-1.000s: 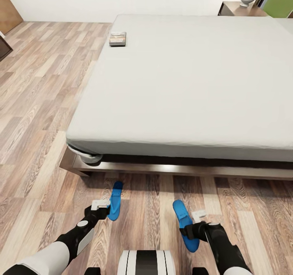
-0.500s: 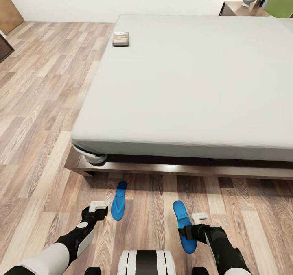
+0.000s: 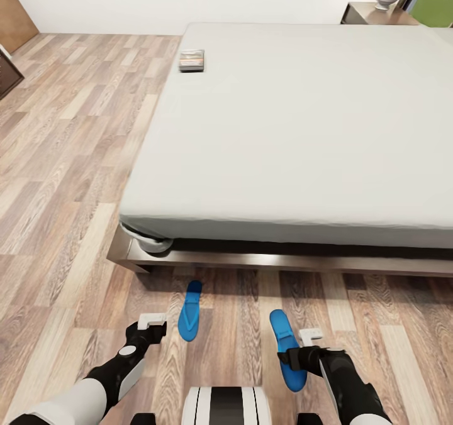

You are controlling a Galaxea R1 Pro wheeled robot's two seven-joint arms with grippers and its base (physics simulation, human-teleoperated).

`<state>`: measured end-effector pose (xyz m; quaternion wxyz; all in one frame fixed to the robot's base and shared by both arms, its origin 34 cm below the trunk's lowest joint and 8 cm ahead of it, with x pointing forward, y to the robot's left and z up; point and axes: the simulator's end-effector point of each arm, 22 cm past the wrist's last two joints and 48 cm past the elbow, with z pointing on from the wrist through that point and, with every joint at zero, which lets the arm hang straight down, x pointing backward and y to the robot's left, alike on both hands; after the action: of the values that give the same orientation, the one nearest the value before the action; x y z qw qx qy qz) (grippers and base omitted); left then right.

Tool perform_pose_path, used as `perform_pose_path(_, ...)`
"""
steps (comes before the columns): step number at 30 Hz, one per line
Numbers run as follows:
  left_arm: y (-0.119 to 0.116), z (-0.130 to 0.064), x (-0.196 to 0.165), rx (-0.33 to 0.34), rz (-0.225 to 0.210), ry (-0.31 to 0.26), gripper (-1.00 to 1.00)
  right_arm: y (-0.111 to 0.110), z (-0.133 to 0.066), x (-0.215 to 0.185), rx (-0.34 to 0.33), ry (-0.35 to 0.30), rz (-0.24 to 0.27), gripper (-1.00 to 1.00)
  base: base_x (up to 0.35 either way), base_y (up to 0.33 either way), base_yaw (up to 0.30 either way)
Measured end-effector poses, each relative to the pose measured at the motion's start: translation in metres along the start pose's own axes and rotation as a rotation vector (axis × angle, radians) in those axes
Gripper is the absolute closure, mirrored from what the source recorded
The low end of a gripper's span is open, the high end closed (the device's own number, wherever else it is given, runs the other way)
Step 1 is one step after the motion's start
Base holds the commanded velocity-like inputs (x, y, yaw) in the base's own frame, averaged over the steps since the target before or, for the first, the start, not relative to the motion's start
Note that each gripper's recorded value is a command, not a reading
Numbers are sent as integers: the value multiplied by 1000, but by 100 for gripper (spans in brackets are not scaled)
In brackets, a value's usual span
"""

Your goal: In the bedroom, move the book from the bed onto either nightstand, and place the two sandals side by side next to the bed.

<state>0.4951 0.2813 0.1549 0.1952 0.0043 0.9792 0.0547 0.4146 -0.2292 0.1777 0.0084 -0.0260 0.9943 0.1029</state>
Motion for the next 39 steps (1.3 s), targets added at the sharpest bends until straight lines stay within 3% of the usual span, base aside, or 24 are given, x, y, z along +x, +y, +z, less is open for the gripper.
perform_pose_path(24,-1,0,1,3,3,-1,-100,-7,-1,0,8,-1,-2,100,41,218,0)
perform_pose_path(39,0,-1,2,1,3,1,-100,-6,-2,0,2,-2,-3,100,31,104,0)
